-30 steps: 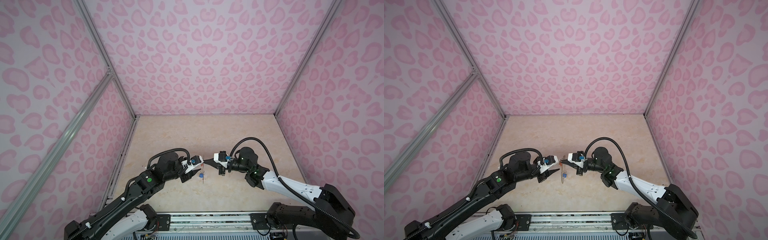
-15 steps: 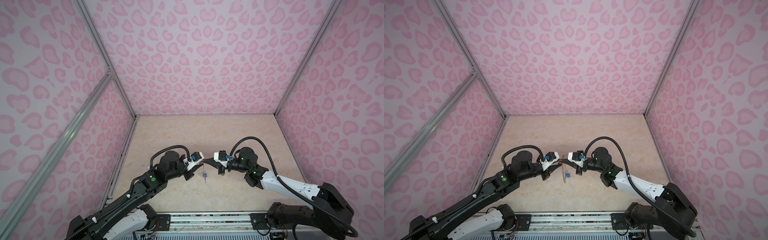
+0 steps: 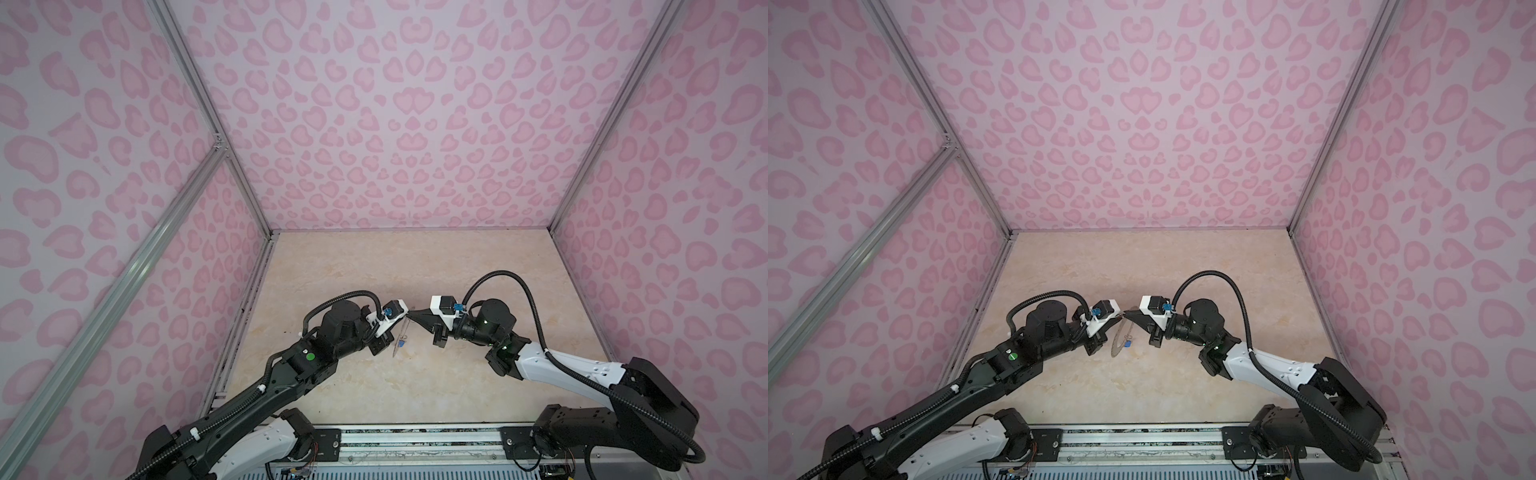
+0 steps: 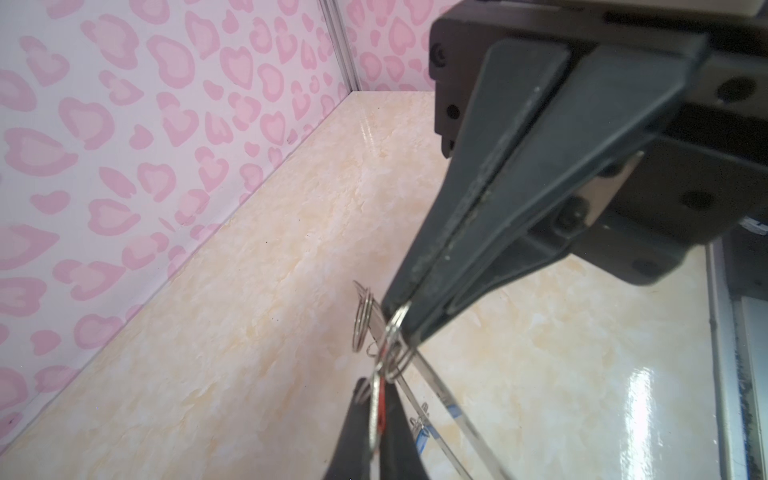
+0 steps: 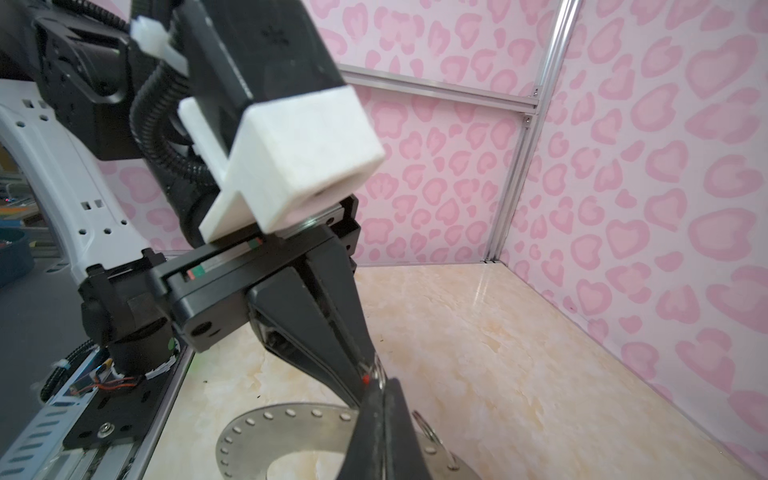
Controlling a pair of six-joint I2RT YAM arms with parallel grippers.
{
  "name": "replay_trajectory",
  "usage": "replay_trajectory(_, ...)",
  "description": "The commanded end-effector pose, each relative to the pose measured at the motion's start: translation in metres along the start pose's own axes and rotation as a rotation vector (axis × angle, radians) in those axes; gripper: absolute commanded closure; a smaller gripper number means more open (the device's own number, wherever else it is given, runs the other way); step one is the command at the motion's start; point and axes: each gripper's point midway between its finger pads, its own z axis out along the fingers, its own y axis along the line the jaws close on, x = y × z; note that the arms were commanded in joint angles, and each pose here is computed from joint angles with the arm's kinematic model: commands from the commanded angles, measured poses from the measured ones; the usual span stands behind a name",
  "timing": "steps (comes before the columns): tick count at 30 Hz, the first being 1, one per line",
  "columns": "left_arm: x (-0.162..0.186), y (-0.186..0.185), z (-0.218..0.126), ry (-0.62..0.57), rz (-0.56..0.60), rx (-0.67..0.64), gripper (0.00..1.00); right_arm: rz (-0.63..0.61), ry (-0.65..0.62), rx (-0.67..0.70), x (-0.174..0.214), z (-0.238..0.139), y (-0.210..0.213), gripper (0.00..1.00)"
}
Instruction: Put the keys on the keyring
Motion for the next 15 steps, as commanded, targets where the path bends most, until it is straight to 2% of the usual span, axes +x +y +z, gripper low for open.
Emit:
replay_trajectory(1, -0.002, 0.008, 0.003, 0.007, 0.011, -0.037, 0.97, 0.012, -0.153, 0.109, -0.032, -0.005, -0.020, 1.00)
replay_trajectory(6, 0.004, 0.014, 0.011, 0.050, 0.013, -0.066, 0.97, 0.052, -0.211, 0.136, -0.039, -0.006, -0.026, 1.00)
replay_trajectory(15, 0.002, 0.015, 0.024, 0.081, 0.048, -0.094, 0.97, 0.108, -0.230, 0.206, -0.038, -0.007, -0.041, 1.00)
